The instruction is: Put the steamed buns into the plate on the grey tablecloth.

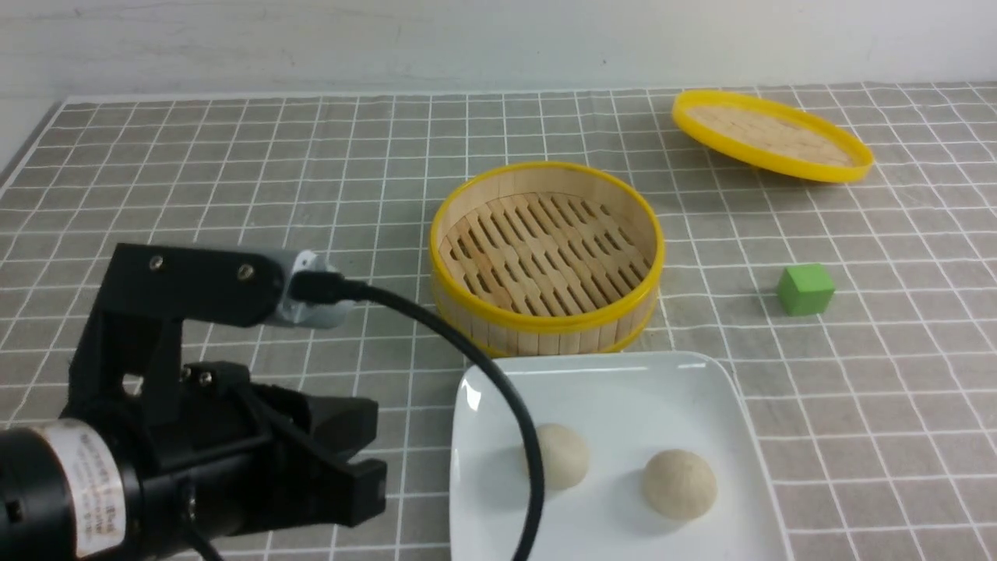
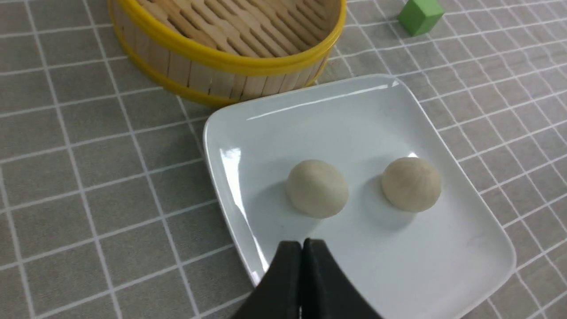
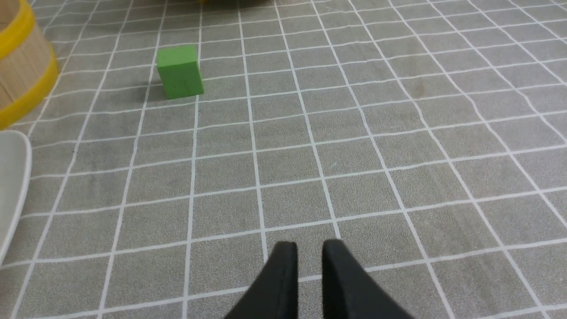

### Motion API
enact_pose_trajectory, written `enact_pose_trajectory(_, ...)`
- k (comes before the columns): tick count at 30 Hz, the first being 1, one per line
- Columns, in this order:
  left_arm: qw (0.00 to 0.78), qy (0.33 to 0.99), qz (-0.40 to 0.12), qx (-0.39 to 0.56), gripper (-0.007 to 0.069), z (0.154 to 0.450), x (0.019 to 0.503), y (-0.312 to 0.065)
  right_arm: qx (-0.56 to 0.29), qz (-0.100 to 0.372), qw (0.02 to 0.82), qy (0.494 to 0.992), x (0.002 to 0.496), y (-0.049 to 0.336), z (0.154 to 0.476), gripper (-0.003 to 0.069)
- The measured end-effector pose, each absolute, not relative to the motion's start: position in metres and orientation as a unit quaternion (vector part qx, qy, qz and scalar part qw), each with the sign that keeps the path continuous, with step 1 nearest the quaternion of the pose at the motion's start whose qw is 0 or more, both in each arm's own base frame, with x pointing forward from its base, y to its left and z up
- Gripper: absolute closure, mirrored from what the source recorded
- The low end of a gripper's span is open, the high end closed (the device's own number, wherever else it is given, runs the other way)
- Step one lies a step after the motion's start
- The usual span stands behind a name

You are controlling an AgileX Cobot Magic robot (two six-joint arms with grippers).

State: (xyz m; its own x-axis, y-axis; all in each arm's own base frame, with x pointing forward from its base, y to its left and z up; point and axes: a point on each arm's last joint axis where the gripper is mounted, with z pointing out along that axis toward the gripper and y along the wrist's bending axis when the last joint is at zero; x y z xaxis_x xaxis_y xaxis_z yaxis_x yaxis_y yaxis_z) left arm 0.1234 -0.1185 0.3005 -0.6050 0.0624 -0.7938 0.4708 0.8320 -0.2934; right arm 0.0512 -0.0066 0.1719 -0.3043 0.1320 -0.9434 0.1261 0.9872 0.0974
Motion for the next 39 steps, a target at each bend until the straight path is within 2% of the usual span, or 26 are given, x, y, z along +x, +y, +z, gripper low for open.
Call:
enact_pose_trajectory(7, 0.424, 0.86, -0.238, 0.157, 0.0602, 0.301, 0.125, -0.117, 0.08, 0.003, 0.584, 0.807, 0.051, -0.007, 0.172, 0.0538)
enact_pose_trajectory(13, 0.469, 0.85, -0.218, 0.095, 0.0591, 0.294, 0.116, -0.078, 0.082, 0.001, 0.584, 0.807, 0.051, -0.007, 0.172, 0.0529)
enact_pose_trajectory(18, 0.516, 0.834, -0.19, 0.04, 0.0589, 0.27, 0.09, -0.04, 0.082, 0.001, 0.584, 0.807, 0.051, -0.007, 0.172, 0.0524)
enact_pose_trajectory(22, 0.561, 0.815, -0.142, -0.033, 0.0587, 0.23, 0.064, -0.012, 0.082, 0.0, 0.585, 0.807, 0.051, -0.007, 0.172, 0.0519)
enact_pose_trajectory(29, 0.581, 0.806, -0.066, -0.094, 0.0578, 0.182, 0.05, 0.002, 0.082, 0.0, 0.585, 0.807, 0.051, -0.007, 0.172, 0.0511)
enact_pose_trajectory(31, 0.572, 0.813, -0.058, -0.09, 0.0577, 0.173, 0.05, 0.002, 0.082, 0.0, 0.585, 0.807, 0.051, -0.007, 0.172, 0.0508)
enact_pose_trajectory(39, 0.581, 0.809, -0.067, -0.055, 0.0571, 0.172, 0.052, -0.001, 0.081, 0.0, 0.585, 0.807, 0.051, -0.007, 0.172, 0.0499)
